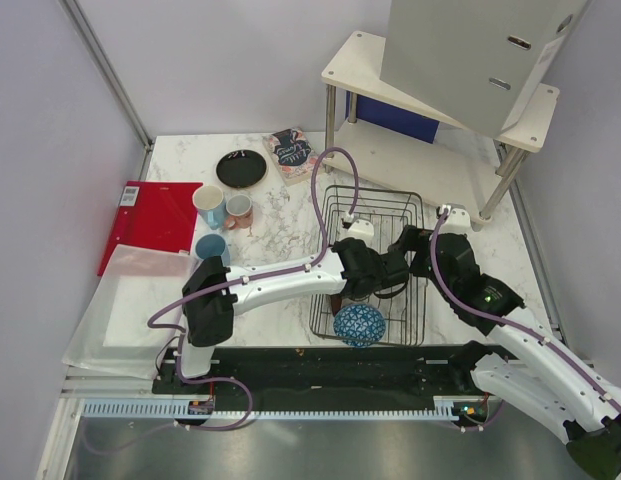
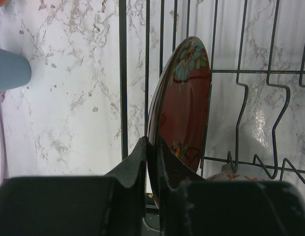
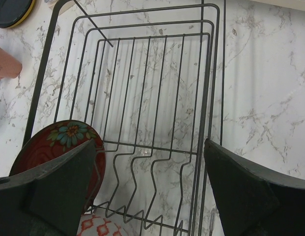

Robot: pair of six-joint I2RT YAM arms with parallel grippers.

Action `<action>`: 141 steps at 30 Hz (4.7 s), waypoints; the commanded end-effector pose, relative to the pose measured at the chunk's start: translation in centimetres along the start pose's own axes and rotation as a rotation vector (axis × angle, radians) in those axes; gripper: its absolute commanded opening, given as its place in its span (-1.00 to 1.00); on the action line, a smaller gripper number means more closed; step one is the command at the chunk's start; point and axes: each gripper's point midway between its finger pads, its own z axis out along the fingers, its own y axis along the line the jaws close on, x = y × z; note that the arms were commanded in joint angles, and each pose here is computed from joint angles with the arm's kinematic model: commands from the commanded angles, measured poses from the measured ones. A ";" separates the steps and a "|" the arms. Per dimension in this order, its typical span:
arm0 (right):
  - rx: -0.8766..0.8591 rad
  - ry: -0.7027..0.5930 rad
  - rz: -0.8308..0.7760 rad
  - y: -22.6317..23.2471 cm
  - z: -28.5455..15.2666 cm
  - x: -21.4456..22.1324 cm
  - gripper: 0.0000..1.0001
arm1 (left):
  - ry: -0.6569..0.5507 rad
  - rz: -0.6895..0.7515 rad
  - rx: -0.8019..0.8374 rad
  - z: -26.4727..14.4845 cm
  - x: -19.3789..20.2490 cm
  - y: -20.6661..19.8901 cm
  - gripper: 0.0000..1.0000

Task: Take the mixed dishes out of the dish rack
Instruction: Pick up the plate from the dish rack, then place the plate at the center of the board.

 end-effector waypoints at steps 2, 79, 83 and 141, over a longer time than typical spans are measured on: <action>0.023 -0.009 -0.002 -0.5 0.1 0.0 0.96 | -0.039 -0.038 0.014 -1.6 -1.0 0.1 -0.97; -0.593 -0.324 0.257 9.0 -9.8 -9.9 0.85 | -0.502 -0.444 1.163 -13.5 -10.9 9.8 -0.97; -0.787 -0.149 0.216 13.5 -8.8 -7.2 0.84 | -0.502 -0.443 1.201 -14.1 -11.1 9.4 -0.97; -0.969 0.296 0.186 23.3 -2.1 -3.1 -1.00 | -0.718 -0.730 0.436 -12.1 -13.2 25.9 0.99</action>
